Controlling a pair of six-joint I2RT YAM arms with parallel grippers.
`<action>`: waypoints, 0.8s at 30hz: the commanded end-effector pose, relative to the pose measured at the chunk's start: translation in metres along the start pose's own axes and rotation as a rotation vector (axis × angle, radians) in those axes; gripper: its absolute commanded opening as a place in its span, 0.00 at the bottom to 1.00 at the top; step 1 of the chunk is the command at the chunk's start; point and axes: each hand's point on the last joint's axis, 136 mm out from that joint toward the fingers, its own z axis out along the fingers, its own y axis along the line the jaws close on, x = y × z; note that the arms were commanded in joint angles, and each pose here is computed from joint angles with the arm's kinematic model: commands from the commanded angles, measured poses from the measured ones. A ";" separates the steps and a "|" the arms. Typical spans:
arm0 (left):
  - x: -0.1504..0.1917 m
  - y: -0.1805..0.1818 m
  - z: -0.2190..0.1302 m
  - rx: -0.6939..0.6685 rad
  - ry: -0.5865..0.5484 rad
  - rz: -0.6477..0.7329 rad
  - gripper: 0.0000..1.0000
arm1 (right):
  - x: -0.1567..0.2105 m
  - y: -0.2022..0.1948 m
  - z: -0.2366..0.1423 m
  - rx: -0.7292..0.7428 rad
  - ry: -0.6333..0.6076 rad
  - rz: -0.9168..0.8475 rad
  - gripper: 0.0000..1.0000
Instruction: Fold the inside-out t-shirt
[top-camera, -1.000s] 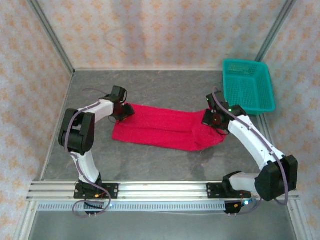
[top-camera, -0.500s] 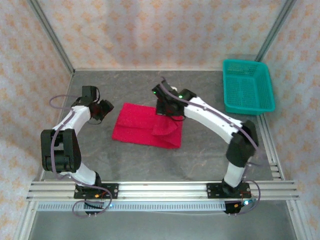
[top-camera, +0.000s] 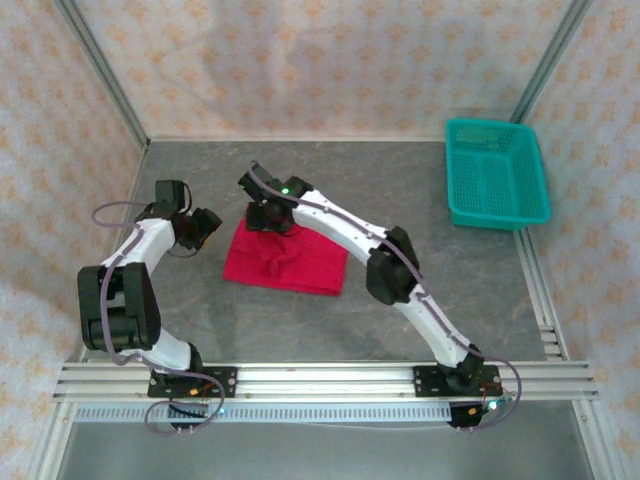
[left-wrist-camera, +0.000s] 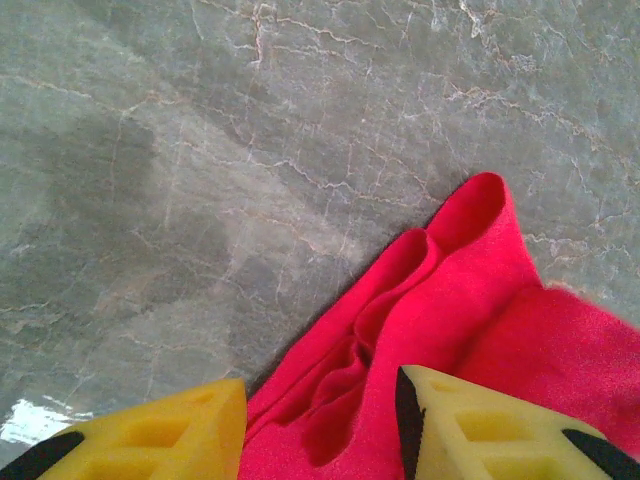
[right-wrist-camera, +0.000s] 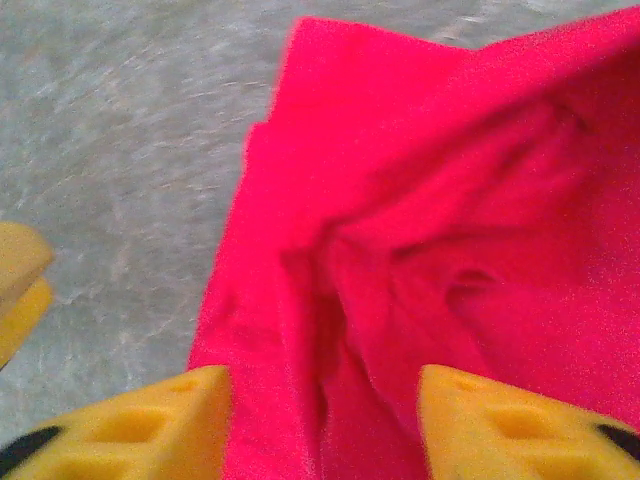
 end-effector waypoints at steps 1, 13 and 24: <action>-0.005 0.003 -0.015 -0.008 -0.053 0.001 0.45 | 0.003 0.033 -0.054 -0.061 -0.003 -0.085 0.64; 0.039 -0.073 -0.084 0.184 -0.126 0.230 0.46 | 0.020 -0.123 -0.116 0.149 -0.138 0.072 0.34; 0.185 -0.200 -0.034 0.341 0.087 0.415 0.46 | 0.066 -0.275 -0.114 0.296 -0.156 0.454 0.13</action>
